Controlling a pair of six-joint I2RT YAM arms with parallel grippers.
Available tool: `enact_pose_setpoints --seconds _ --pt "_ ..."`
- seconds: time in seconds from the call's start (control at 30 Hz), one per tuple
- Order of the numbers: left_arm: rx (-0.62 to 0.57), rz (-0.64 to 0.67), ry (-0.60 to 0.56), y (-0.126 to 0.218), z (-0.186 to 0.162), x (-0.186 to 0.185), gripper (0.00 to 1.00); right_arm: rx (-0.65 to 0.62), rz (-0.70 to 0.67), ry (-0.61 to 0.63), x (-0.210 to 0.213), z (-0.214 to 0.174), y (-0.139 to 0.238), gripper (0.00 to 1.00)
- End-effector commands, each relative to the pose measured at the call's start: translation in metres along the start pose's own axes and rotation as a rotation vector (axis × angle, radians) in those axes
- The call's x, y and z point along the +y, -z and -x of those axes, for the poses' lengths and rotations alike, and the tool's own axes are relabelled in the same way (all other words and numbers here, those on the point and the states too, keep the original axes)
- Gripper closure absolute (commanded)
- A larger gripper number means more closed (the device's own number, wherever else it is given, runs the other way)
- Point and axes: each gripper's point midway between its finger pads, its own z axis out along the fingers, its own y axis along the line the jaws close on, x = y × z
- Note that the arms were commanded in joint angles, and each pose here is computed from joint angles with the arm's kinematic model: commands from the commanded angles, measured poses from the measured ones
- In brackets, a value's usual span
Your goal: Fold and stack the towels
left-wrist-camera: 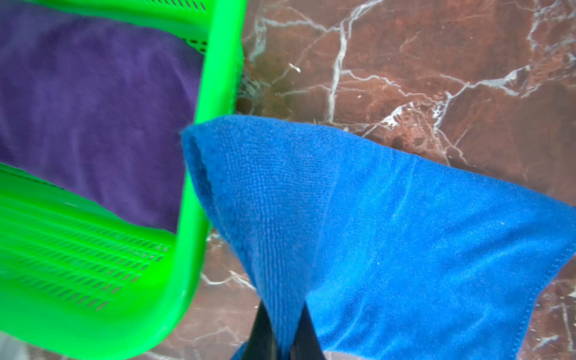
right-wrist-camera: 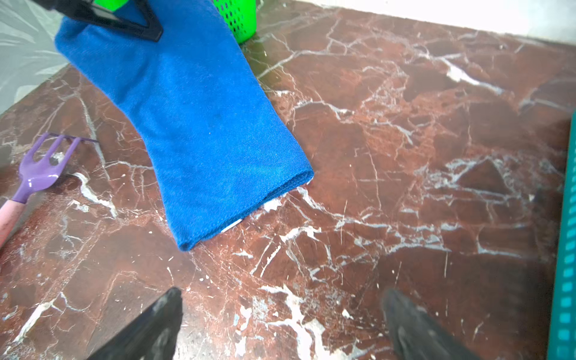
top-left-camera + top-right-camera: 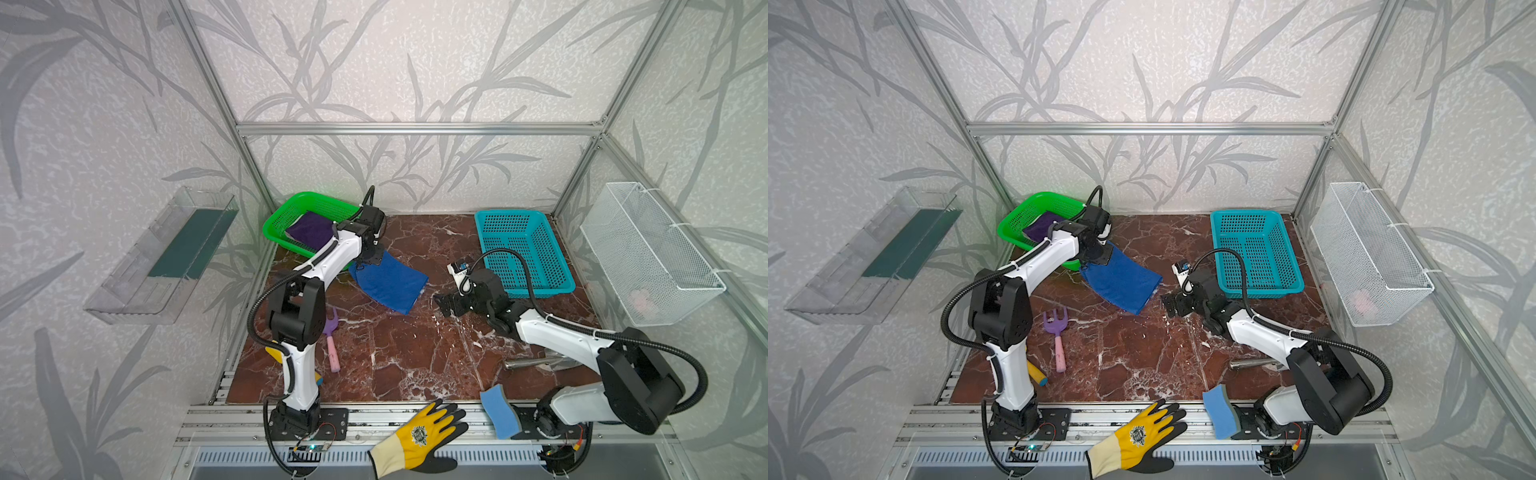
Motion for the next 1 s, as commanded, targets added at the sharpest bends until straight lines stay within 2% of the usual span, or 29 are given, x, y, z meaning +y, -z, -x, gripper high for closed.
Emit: enact_pose_setpoints --seconds 0.0,0.2,0.6,0.8,0.97 --pt "0.051 0.093 -0.09 0.012 0.0 0.02 1.0 -0.051 0.044 0.045 0.007 0.007 0.004 0.01" --pt "0.051 0.17 -0.159 0.022 0.017 0.037 1.0 -0.036 0.066 0.056 0.009 -0.004 0.0 0.01" --pt "-0.016 0.238 -0.205 0.055 0.064 0.067 1.0 0.031 0.063 0.088 0.008 -0.019 -0.011 0.01" --pt "-0.025 0.293 -0.183 0.062 0.077 0.102 1.0 0.063 0.052 0.108 0.005 -0.025 -0.018 0.01" --pt "-0.025 0.317 -0.145 0.052 0.081 0.134 1.0 0.055 0.049 0.121 0.005 -0.02 -0.023 0.01"
